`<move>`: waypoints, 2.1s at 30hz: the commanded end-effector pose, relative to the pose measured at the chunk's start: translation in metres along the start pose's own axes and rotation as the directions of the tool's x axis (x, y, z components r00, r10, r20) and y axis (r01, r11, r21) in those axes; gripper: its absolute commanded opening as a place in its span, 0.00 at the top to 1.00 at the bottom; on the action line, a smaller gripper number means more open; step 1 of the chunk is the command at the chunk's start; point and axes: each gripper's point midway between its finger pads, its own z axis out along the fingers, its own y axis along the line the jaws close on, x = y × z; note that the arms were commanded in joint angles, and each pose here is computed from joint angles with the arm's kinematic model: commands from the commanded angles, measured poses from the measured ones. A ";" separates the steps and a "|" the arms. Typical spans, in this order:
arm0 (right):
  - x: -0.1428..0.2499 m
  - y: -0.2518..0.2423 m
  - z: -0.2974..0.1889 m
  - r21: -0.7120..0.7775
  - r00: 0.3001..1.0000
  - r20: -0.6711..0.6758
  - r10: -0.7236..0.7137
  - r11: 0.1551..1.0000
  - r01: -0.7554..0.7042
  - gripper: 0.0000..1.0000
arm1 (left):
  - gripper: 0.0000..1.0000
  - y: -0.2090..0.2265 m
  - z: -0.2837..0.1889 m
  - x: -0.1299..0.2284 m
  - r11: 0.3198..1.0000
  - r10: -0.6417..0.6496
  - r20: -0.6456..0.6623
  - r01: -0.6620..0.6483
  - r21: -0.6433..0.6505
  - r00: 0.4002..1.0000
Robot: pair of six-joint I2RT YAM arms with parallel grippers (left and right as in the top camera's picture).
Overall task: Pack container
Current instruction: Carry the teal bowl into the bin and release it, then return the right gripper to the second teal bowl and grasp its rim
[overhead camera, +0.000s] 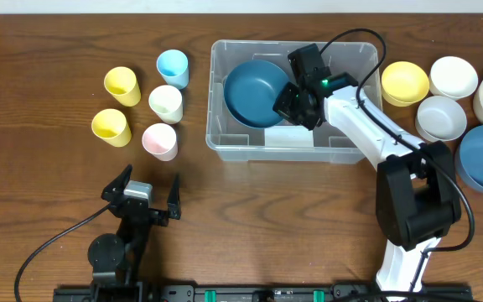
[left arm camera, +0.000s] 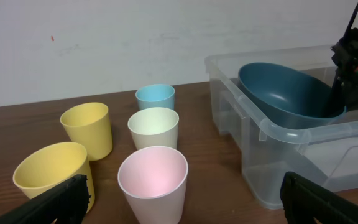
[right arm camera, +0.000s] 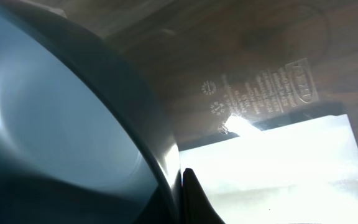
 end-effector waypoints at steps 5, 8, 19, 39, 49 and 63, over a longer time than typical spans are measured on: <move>0.006 0.002 0.003 0.007 1.000 -0.018 0.009 1.000 -0.009 0.61 | 0.02 0.000 0.001 0.016 1.000 -0.012 -0.044 0.012 0.003 0.999; 0.007 0.003 0.003 0.005 1.000 -0.018 -0.002 1.000 0.002 0.44 | 0.02 0.000 0.001 0.016 1.000 -0.012 -0.044 0.012 0.003 0.999; -0.019 0.040 -0.048 -0.079 0.976 0.083 -0.201 0.975 0.208 0.28 | 0.02 0.000 0.001 0.016 1.000 -0.012 -0.044 0.012 0.003 0.999; -0.094 -0.260 -0.287 0.356 0.758 0.418 0.501 0.677 -0.644 0.01 | 0.02 0.000 0.001 0.016 1.000 -0.012 -0.045 0.012 0.003 0.999; -0.057 -0.357 -0.243 0.347 0.451 0.455 0.768 0.313 -0.884 0.01 | 0.02 0.000 0.001 0.016 1.000 -0.012 -0.044 0.012 0.003 0.999; -0.051 -0.444 -0.221 0.198 0.235 0.512 0.826 0.153 -0.968 0.01 | 0.02 0.000 0.001 0.016 1.000 -0.012 -0.044 0.012 0.003 0.999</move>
